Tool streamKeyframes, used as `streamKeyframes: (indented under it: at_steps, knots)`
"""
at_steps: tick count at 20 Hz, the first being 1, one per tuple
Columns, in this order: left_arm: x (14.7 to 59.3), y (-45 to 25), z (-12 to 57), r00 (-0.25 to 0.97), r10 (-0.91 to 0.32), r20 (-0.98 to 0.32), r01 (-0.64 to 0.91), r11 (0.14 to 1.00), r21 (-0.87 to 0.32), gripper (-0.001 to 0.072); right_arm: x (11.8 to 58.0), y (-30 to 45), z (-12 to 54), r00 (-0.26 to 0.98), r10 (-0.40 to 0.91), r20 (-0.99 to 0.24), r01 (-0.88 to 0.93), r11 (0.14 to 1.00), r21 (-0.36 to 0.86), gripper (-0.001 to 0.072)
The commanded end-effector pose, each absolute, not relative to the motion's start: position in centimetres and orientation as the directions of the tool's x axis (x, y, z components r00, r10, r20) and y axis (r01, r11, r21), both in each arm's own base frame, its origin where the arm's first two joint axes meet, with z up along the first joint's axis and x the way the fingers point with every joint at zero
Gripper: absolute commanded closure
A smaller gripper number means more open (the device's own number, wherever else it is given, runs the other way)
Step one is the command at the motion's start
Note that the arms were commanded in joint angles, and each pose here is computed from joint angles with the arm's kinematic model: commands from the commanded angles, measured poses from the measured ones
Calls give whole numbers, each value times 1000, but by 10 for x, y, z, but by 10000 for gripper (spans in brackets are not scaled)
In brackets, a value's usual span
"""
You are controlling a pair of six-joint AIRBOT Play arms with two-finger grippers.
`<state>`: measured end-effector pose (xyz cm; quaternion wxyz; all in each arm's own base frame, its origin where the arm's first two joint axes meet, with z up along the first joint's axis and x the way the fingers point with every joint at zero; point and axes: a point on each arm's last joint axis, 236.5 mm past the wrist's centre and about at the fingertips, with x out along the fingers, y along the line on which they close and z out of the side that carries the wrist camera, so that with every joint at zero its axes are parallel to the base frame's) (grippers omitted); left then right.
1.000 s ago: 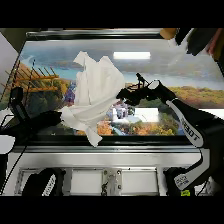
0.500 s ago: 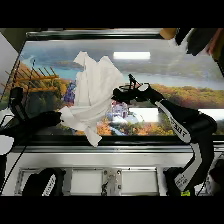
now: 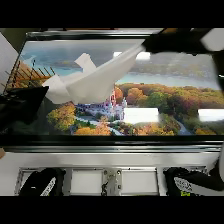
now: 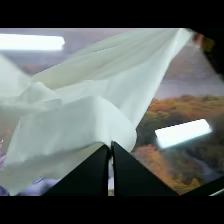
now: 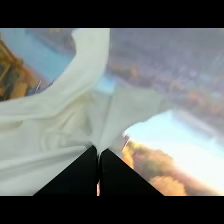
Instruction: Fold the clothes and pants, and hang the long-sleeved shirts on hangers.
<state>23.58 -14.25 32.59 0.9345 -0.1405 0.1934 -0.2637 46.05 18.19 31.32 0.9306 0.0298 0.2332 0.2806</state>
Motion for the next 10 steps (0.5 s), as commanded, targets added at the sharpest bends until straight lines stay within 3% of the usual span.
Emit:
streamKeyframes:
  at_steps: [1,3,5,10]
  knots:
    - [192,-175,399,715,-689,-123,620,705,-345,696,383,137,452,884,448,-135,-452,892,1,700]
    - [187,-184,414,693,-712,-114,648,685,-333,696,360,127,482,903,427,-45,-428,903,-29,700]
    - [195,-190,410,697,-698,-164,634,707,-314,696,357,125,485,906,421,-39,-422,906,-34,700]
    - [247,-176,277,703,-419,-575,362,906,-218,696,429,140,402,870,423,-253,-430,902,31,700]
